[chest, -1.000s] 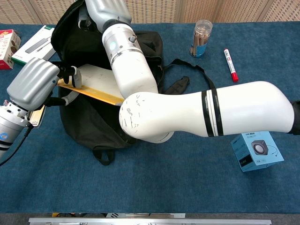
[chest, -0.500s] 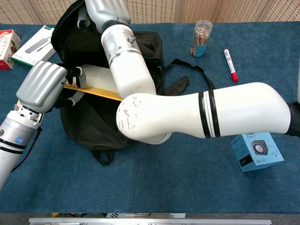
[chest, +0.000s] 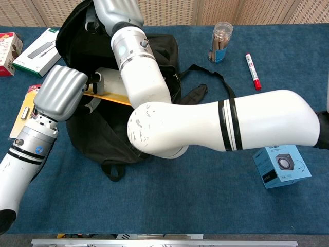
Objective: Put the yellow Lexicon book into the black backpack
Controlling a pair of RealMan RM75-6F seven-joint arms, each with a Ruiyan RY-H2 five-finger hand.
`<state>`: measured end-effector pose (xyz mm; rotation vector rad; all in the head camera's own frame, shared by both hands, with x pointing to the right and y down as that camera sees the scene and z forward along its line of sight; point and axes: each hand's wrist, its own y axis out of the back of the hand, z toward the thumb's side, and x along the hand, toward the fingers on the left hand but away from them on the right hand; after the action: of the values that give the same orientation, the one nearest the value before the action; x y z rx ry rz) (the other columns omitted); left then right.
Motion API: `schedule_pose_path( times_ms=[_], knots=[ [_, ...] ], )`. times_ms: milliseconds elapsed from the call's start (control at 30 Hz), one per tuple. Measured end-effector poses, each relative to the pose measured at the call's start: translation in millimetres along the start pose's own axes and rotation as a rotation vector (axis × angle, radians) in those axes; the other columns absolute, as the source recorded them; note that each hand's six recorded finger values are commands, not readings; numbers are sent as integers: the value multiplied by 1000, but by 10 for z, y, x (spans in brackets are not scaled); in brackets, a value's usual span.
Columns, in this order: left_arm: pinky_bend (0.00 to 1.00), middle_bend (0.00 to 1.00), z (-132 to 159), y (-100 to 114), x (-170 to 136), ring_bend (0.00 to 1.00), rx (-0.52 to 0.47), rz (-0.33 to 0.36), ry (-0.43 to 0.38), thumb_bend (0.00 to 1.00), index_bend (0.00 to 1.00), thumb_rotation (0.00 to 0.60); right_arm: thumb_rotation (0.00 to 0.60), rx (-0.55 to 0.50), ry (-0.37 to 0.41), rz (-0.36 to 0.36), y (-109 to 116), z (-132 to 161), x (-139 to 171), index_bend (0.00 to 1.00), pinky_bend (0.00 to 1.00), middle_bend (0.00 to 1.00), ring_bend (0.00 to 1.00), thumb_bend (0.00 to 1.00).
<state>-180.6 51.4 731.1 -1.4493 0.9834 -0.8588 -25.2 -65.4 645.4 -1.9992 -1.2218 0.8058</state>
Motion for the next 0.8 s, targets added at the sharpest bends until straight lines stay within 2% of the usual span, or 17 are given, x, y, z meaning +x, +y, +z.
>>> schedule_pose_path(
  times_ms=[433, 567, 667, 800],
  knots=[
    [660, 663, 62, -118, 69, 555, 30, -16, 7, 324, 647, 600, 600, 1, 1, -3, -6, 2, 7, 722, 855, 627, 641, 886],
    [660, 633, 43, -136, 47, 543, 36, -27, 13, 316, 616, 600, 600, 4, -2, -8, 16, -9, 3, 722, 855, 627, 641, 885],
    [655, 620, 42, -133, 34, 532, 33, -30, 17, 259, 582, 600, 600, 6, -4, -10, 32, -17, -2, 722, 855, 627, 641, 885],
    [597, 562, 44, -140, 26, 510, 30, -40, 21, 126, 441, 600, 600, 15, -4, -8, 38, -33, -1, 722, 855, 627, 641, 886]
  ],
)
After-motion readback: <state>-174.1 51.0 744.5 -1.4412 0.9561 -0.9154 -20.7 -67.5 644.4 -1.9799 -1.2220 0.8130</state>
